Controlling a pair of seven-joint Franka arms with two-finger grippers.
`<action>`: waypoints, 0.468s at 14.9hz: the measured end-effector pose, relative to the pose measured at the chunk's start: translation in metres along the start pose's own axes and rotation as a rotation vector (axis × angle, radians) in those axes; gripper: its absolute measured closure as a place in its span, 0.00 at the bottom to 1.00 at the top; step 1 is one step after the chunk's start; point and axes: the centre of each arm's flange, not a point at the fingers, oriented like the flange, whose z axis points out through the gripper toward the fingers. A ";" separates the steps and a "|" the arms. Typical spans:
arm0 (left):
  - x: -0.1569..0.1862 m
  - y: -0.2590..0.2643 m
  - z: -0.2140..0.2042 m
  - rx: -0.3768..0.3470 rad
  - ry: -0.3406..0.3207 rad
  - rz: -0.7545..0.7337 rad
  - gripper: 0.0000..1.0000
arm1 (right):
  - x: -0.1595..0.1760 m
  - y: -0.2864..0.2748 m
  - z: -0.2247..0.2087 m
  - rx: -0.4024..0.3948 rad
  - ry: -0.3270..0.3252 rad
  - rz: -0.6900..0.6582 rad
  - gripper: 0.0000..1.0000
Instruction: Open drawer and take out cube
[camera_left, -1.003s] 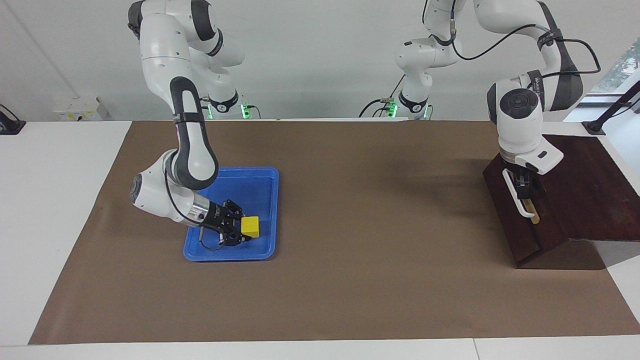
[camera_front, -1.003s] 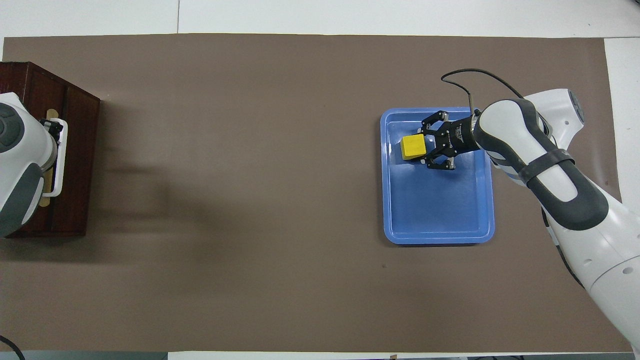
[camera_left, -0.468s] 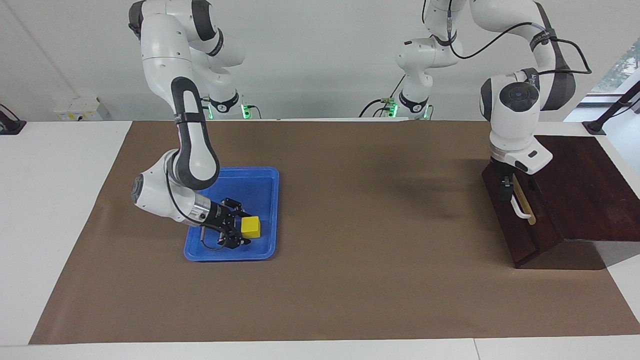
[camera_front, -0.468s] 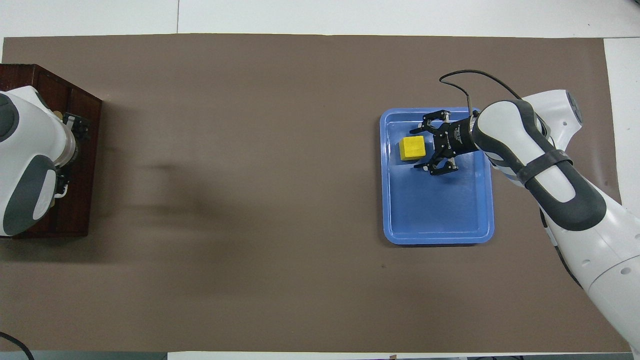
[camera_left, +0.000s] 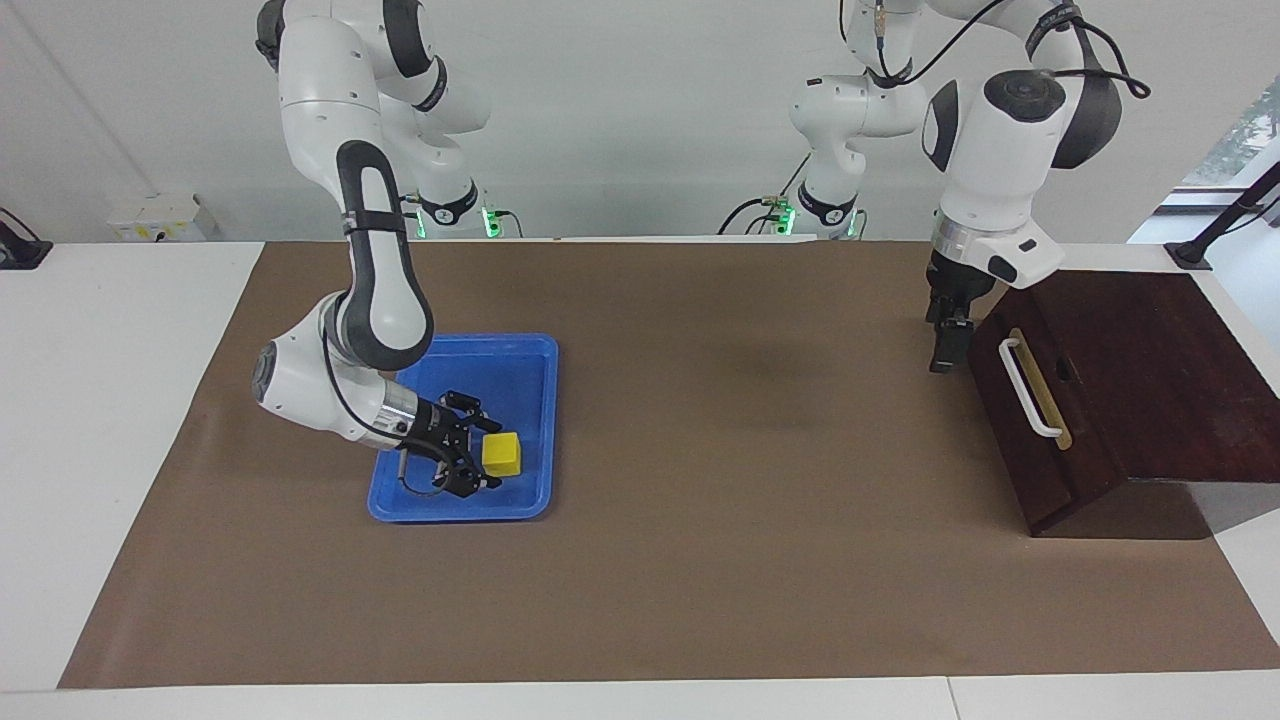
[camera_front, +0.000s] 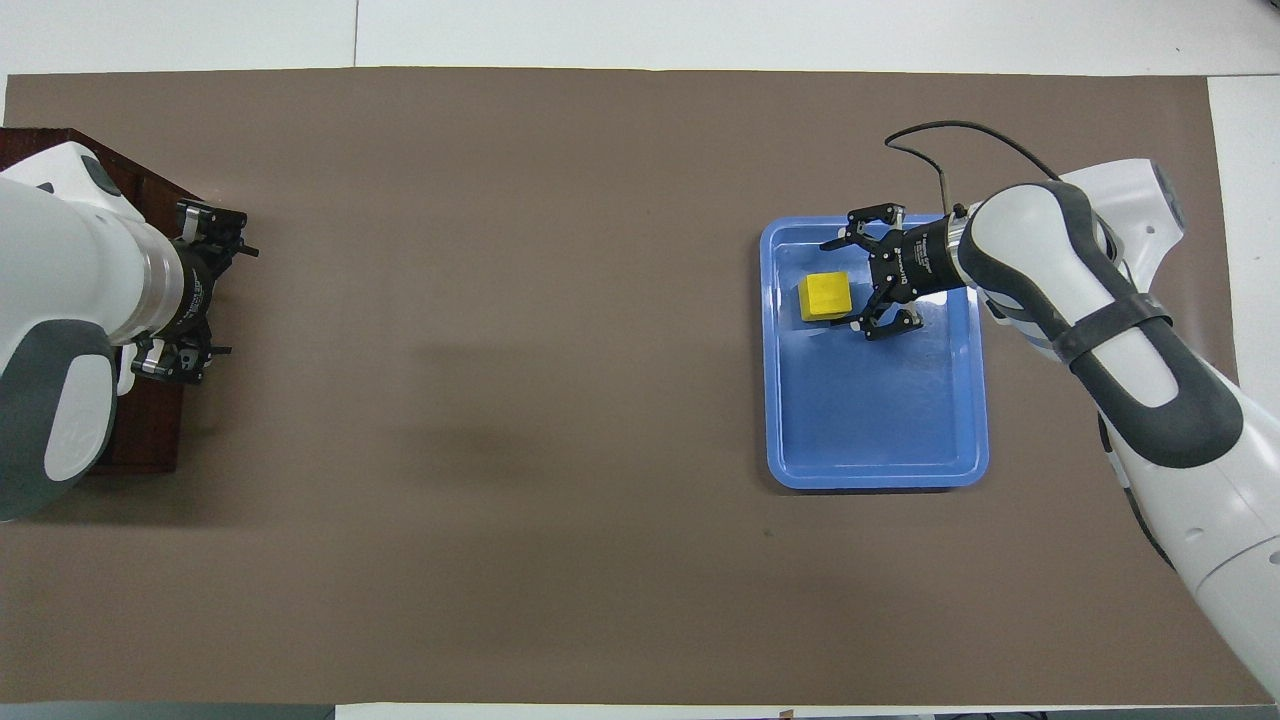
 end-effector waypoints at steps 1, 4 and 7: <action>-0.007 0.001 -0.010 0.005 -0.024 0.034 0.00 | -0.012 -0.005 -0.017 0.013 0.005 -0.027 0.00; -0.019 0.001 -0.036 0.030 -0.114 0.271 0.00 | -0.049 -0.005 -0.070 0.011 0.118 -0.158 0.00; -0.015 -0.004 -0.060 0.050 -0.161 0.541 0.00 | -0.083 0.009 -0.117 -0.070 0.270 -0.393 0.00</action>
